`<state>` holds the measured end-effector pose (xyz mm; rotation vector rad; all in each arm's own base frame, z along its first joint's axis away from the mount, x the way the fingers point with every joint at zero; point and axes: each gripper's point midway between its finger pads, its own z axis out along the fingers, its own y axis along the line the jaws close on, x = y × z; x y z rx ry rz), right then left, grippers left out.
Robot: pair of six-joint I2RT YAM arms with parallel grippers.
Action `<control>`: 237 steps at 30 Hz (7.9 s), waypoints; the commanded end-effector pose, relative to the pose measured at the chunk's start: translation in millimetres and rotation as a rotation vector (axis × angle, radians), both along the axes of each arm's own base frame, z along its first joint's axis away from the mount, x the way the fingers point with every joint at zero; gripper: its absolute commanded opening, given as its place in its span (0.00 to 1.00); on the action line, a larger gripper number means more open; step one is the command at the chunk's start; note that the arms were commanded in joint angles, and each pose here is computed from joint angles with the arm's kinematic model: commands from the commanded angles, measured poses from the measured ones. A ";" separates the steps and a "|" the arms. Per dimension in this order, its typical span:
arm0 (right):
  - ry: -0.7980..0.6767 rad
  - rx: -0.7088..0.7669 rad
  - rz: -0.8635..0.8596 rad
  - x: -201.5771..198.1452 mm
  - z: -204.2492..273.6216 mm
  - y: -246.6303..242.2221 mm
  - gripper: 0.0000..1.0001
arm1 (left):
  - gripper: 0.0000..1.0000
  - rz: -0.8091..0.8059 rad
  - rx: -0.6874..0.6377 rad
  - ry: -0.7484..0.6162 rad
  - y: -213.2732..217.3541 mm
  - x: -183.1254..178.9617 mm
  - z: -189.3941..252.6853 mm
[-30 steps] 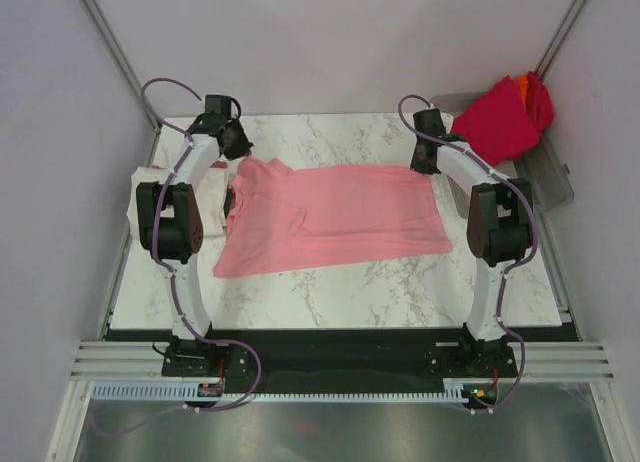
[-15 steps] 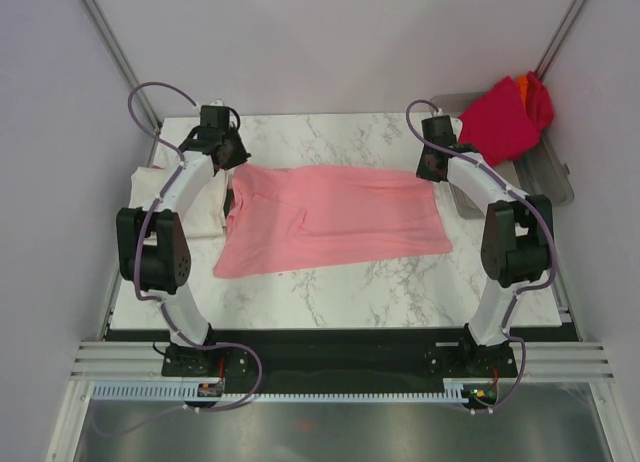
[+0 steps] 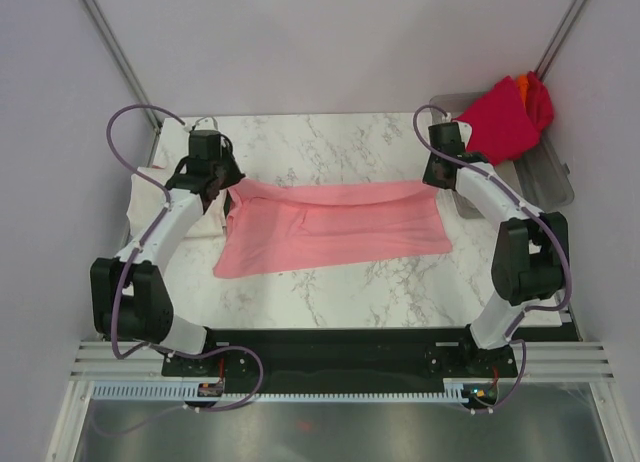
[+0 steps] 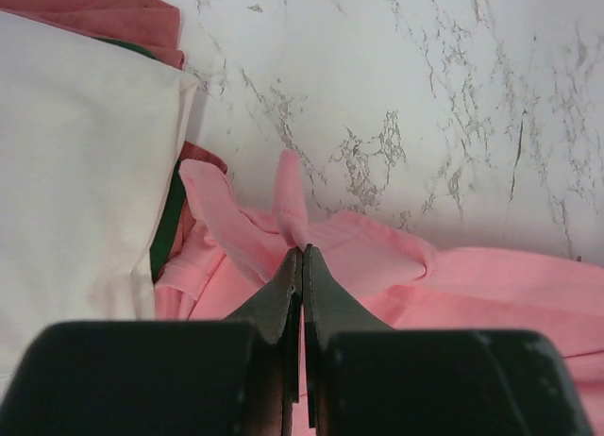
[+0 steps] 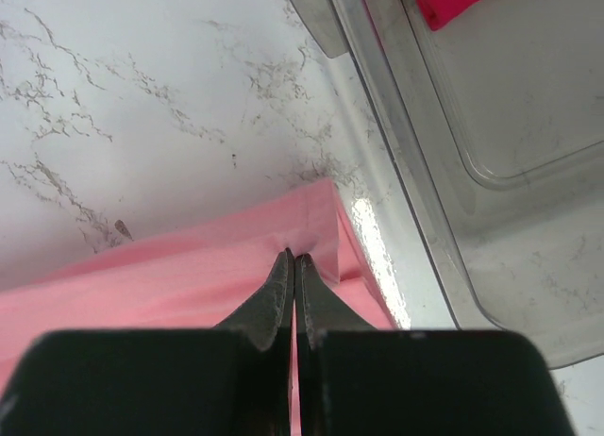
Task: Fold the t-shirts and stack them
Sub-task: Fold the tshirt
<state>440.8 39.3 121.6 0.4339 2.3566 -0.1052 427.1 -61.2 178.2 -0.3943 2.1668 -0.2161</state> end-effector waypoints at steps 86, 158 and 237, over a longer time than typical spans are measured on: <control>0.108 0.673 0.850 -77.5 2.5 379.2 0.62 | 0.79 0.205 -0.172 0.384 12.0 -88.8 -144.0; -0.029 0.916 0.941 -114.2 -7.3 415.9 0.76 | 0.77 0.260 -0.058 0.418 16.6 -68.3 -117.9; 0.170 0.789 1.436 -318.3 -40.3 419.6 0.73 | 0.75 0.305 0.005 0.464 26.1 -108.4 -116.5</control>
